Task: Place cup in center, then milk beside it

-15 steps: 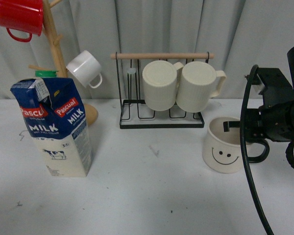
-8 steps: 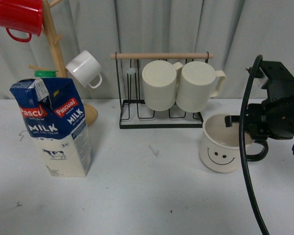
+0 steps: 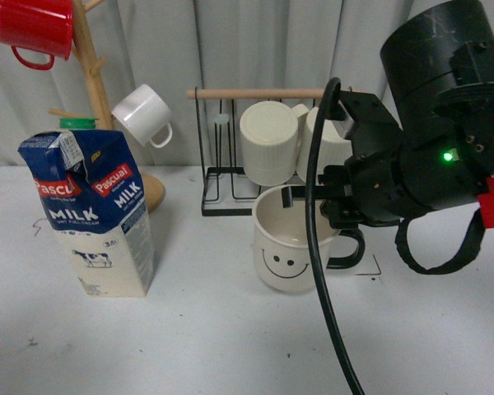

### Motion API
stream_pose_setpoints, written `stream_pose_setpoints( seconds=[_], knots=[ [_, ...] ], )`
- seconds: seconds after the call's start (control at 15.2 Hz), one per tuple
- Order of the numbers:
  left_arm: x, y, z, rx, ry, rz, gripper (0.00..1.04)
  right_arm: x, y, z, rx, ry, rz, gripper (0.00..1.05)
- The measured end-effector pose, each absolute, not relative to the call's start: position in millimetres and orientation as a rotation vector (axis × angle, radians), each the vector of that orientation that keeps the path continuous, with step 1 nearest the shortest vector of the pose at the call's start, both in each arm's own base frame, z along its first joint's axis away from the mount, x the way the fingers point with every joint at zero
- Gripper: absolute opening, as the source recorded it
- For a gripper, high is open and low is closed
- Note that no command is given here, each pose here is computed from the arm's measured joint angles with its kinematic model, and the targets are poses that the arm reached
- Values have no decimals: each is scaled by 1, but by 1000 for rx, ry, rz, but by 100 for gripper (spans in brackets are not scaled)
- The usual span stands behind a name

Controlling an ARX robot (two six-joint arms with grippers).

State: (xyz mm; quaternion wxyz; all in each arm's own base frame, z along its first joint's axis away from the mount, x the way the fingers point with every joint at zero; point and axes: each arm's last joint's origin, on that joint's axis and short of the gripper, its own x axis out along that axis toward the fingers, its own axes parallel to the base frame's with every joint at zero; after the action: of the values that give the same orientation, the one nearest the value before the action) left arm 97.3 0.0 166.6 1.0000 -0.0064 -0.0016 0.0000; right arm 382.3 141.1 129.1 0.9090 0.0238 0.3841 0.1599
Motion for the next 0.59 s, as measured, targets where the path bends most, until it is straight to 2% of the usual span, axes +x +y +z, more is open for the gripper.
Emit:
stream_pose_setpoints(
  seconds=[0.2,0.59],
  knots=[
    [97,0,167,-13,-3,0,98,390,154,129,33,805,331,4],
    [97,0,167,-13,-3,0,98,393,146,111,15,867,292,4]
  ],
)
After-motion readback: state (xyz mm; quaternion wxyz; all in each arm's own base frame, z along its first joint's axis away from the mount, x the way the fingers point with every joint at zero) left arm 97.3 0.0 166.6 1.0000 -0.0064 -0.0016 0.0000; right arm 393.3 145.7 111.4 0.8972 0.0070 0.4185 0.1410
